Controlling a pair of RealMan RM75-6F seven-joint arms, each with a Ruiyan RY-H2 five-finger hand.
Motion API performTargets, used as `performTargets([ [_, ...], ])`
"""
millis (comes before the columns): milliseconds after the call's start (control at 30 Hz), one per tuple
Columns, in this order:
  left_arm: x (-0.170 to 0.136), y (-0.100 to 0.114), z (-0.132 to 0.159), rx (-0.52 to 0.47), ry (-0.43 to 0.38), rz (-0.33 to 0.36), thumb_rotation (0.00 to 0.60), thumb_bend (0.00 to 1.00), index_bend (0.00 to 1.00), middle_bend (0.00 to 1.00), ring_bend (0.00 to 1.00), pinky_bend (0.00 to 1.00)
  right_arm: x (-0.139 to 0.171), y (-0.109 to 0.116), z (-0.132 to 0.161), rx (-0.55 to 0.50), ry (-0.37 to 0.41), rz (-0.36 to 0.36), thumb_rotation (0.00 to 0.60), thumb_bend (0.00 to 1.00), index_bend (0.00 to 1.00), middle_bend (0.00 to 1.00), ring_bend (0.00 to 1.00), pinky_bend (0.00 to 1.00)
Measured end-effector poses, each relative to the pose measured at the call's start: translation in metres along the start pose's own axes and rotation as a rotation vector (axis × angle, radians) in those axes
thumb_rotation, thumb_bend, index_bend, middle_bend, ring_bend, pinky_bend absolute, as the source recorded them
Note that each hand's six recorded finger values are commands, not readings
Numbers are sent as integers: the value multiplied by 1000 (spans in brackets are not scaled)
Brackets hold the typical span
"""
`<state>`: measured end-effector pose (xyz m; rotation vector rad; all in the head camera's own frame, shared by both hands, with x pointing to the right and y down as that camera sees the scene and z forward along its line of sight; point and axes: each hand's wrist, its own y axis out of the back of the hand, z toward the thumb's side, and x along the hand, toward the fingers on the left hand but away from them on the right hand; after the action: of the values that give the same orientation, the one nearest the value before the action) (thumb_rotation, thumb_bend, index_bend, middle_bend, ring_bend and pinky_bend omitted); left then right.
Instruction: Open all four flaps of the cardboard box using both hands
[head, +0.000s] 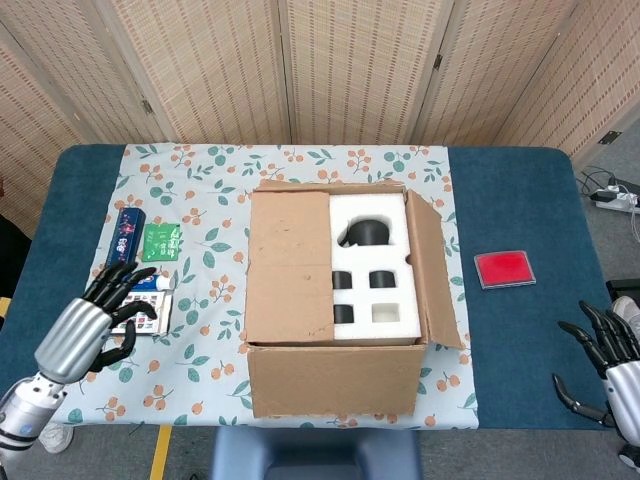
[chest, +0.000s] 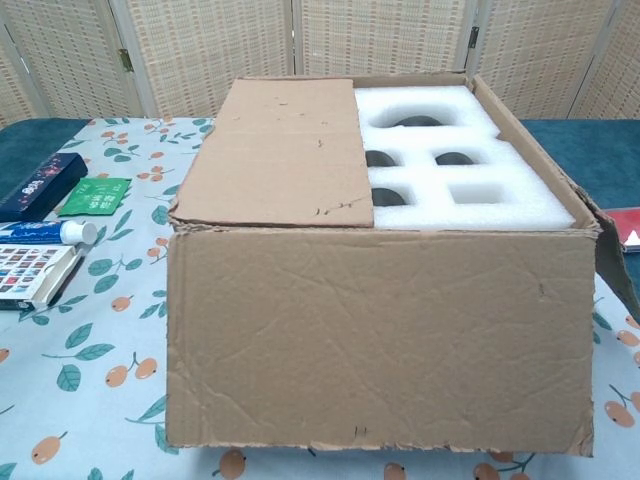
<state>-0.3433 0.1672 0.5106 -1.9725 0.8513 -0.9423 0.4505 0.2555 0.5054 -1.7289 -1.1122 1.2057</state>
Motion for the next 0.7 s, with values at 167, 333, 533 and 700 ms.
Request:
performTargets([
  [167, 46, -9, 26, 13, -76, -90, 600, 851, 525, 135, 0, 0, 12, 5, -8, -35, -17, -30, 253, 487, 166, 0, 0, 0],
  [333, 92, -21, 44, -5, -95, -136, 600, 838, 573, 139, 0, 0, 16, 8, -22, -80, -52, -40, 252, 488, 171, 0, 0, 0],
  [533, 137, -45, 57, -25, -92, -188, 600, 996, 582, 142, 0, 0, 21, 16, -44, -120, -104, -55, 253, 487, 172, 0, 0, 0],
  [700, 164, -60, 55, -5, -83, -217, 600, 1000, 583, 141, 0, 0, 27, 22, -58, -122, -144, -72, 254, 487, 172, 0, 0, 0],
])
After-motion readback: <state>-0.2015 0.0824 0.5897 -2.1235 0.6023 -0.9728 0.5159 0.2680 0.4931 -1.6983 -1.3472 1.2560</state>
